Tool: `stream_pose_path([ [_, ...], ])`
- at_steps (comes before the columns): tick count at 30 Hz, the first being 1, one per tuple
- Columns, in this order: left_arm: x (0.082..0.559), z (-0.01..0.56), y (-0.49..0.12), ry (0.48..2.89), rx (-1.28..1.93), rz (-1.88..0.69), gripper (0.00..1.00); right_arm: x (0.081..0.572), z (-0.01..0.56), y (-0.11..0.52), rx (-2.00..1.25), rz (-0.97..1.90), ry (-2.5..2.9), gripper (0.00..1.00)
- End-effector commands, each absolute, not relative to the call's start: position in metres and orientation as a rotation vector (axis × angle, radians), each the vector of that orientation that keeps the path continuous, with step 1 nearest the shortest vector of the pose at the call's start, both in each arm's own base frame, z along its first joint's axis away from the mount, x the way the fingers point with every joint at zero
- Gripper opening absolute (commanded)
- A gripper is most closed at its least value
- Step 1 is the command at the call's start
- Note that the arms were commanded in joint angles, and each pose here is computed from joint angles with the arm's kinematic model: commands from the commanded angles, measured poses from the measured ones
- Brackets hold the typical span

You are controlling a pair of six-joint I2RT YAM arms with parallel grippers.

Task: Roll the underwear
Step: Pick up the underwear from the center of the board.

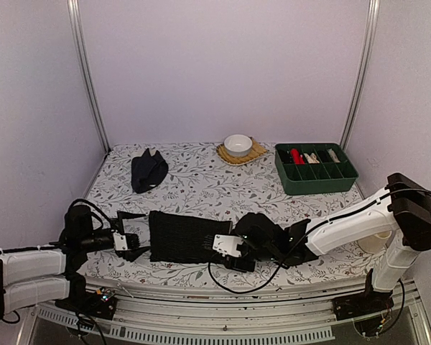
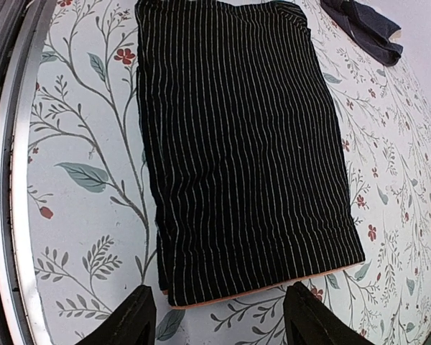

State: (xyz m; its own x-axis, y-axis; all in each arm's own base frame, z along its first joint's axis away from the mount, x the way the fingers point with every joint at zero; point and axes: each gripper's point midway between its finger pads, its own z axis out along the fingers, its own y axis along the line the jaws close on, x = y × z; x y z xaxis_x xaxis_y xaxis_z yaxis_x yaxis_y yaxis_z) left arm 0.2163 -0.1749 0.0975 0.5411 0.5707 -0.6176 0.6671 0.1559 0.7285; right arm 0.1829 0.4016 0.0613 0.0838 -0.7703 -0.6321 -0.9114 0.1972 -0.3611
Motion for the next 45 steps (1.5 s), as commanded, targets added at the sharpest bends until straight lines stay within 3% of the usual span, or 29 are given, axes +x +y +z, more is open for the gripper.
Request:
stream_pose_path([
  [1,0.2,0.11,-0.18,0.882,1.614,-0.075,0.98,0.175,0.069,0.407,-1.632,0.189,1.59,0.63],
  [11,0.166,0.079,-0.173,0.78,1.883,-0.143,0.82,0.158,0.04,0.409,-1.767,0.117,1.545,0.63],
  [21,0.153,0.054,-0.17,0.695,1.98,-0.132,0.79,0.156,0.029,0.412,-1.798,0.066,1.53,0.62],
  [26,0.144,0.043,-0.174,0.661,2.029,-0.164,0.71,0.161,0.026,0.41,-1.788,0.024,1.537,0.62],
  [31,0.145,0.038,-0.178,0.678,2.065,-0.18,0.62,0.161,0.025,0.411,-1.783,0.022,1.542,0.61],
  [45,0.16,0.03,-0.189,0.759,2.08,-0.102,0.51,0.16,0.029,0.408,-1.777,0.034,1.54,0.61],
])
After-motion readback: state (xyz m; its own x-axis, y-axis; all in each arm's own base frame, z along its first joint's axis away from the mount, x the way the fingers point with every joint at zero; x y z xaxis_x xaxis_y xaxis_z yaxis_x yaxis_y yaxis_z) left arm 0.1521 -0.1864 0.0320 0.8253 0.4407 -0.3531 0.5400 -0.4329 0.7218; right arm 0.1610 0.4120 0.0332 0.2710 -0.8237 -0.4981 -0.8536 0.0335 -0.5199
